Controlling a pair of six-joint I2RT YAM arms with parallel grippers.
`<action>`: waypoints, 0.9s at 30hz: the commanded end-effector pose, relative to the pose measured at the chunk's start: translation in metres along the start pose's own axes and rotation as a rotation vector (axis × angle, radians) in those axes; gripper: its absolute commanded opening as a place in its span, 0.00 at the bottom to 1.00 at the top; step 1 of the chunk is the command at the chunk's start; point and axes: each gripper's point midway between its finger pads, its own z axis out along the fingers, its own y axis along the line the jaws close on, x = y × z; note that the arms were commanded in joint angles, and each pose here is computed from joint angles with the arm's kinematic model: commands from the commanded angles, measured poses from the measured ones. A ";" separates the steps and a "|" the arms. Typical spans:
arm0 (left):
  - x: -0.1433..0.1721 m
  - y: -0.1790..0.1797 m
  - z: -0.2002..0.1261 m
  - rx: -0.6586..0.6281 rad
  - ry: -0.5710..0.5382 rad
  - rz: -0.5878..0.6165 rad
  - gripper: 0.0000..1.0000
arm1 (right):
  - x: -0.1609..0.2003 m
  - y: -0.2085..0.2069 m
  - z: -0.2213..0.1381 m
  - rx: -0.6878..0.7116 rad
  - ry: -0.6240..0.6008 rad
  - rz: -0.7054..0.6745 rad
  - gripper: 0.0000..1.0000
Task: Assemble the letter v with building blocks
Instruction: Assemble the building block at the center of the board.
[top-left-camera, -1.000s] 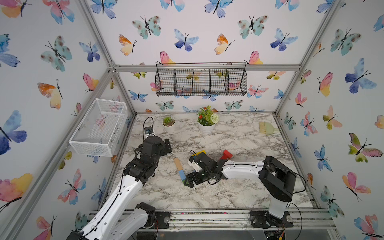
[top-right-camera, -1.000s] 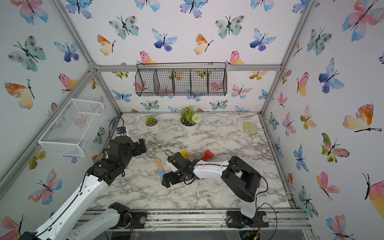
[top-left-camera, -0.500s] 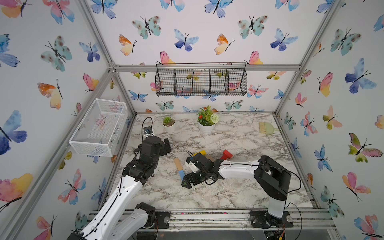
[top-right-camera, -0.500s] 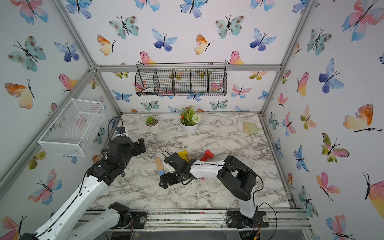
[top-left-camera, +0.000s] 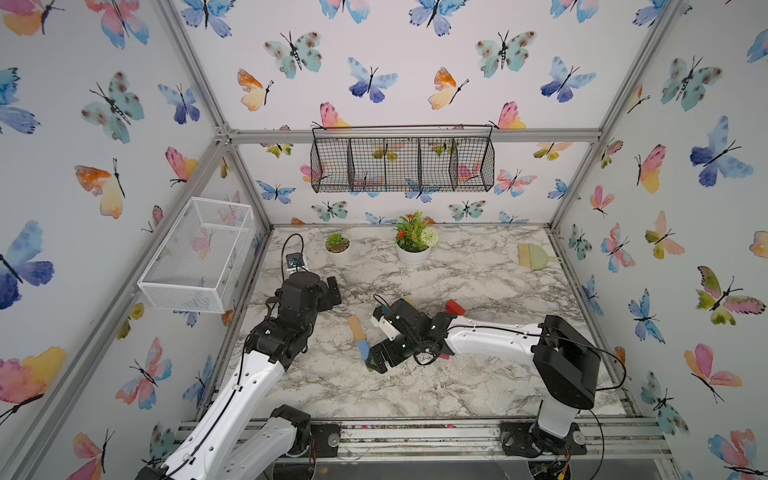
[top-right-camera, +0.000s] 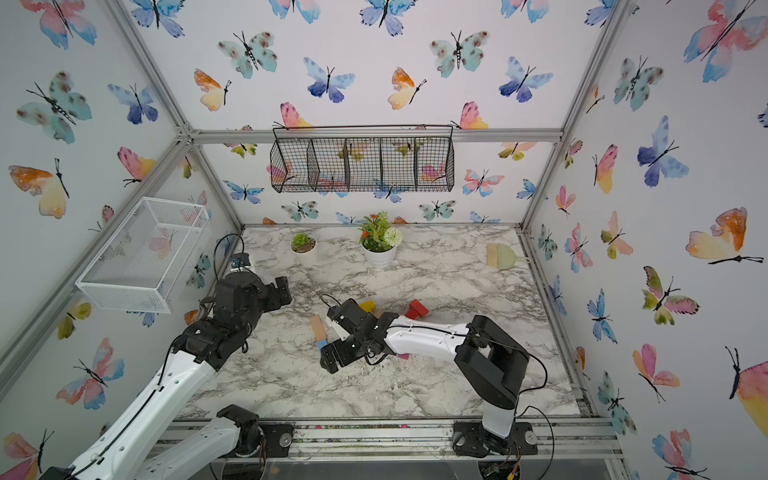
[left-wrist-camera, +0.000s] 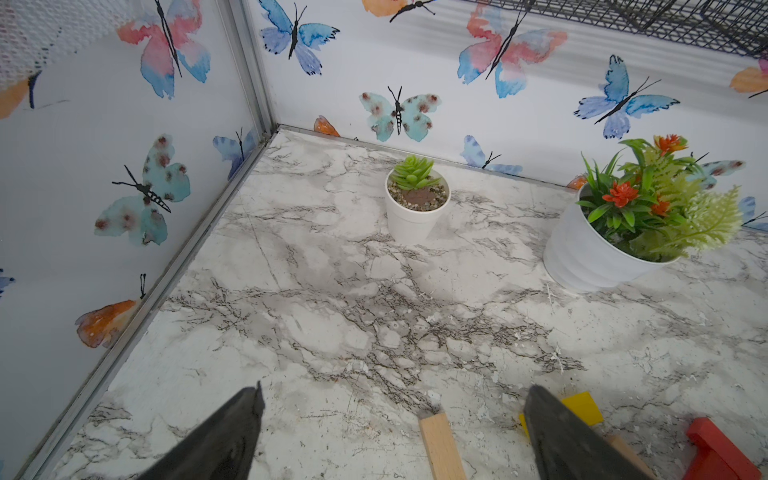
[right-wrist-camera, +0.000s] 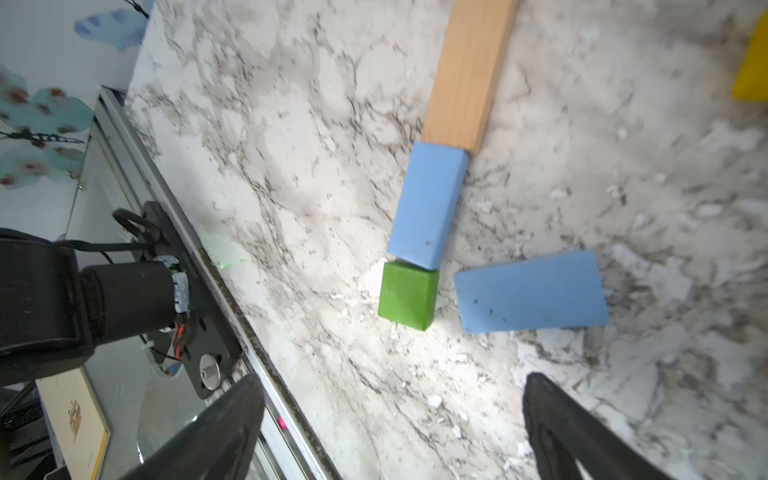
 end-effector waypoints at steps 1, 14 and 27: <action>0.000 0.000 0.001 0.012 -0.005 0.001 0.98 | -0.010 -0.013 -0.003 0.059 -0.004 -0.043 0.99; 0.002 -0.002 0.001 0.020 -0.003 -0.001 0.98 | -0.029 -0.055 0.014 0.082 0.011 -0.022 0.99; 0.004 -0.003 0.003 0.024 0.008 0.001 0.98 | -0.016 -0.057 0.033 0.031 0.053 0.007 0.99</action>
